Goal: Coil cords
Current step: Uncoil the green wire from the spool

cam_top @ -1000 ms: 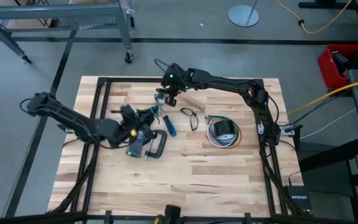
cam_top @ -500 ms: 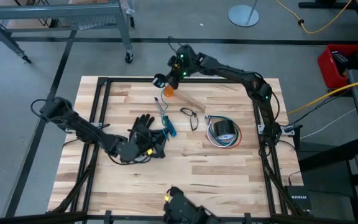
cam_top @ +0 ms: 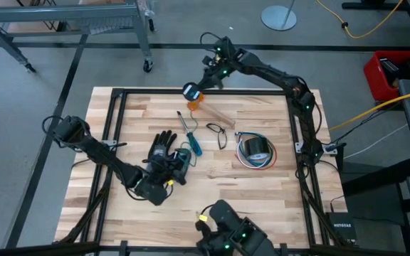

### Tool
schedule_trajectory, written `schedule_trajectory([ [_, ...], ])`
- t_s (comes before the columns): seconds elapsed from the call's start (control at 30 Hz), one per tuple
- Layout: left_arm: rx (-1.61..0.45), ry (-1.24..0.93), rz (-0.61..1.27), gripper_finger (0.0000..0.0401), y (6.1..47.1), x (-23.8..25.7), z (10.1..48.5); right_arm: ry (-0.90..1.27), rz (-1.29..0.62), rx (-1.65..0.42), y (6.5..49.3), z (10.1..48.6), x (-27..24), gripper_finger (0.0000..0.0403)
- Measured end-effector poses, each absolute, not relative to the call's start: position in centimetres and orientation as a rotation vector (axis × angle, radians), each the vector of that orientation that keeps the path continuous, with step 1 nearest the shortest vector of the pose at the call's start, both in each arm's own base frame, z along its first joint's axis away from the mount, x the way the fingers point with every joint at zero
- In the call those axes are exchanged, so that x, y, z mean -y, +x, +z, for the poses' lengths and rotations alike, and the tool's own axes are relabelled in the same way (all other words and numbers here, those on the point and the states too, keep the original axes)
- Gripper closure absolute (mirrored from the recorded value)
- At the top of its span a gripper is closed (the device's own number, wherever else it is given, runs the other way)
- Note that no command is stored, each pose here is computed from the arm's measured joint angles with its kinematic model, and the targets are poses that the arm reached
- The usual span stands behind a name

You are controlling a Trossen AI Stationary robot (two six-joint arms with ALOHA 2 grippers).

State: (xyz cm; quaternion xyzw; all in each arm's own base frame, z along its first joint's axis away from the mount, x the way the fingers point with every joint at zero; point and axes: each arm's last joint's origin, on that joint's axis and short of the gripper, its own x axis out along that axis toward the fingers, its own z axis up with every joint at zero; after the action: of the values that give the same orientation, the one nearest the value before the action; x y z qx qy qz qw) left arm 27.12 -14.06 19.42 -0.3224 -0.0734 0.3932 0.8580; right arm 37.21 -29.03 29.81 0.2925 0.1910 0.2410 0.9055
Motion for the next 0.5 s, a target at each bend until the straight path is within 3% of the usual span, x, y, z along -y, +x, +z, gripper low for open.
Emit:
schedule_trajectory([
  [0.23, 0.094, -0.654, 0.882, 0.0401, 25.7, 13.3, 17.7, 0.772, 0.779, -0.351, 36.3, 30.2, 28.5, 0.0402],
  [0.5, -0.095, -0.672, 0.943, 0.0401, 23.4, 12.5, 16.1, 0.816, 0.79, -0.366, 35.9, 31.1, 28.1, 0.0402],
])
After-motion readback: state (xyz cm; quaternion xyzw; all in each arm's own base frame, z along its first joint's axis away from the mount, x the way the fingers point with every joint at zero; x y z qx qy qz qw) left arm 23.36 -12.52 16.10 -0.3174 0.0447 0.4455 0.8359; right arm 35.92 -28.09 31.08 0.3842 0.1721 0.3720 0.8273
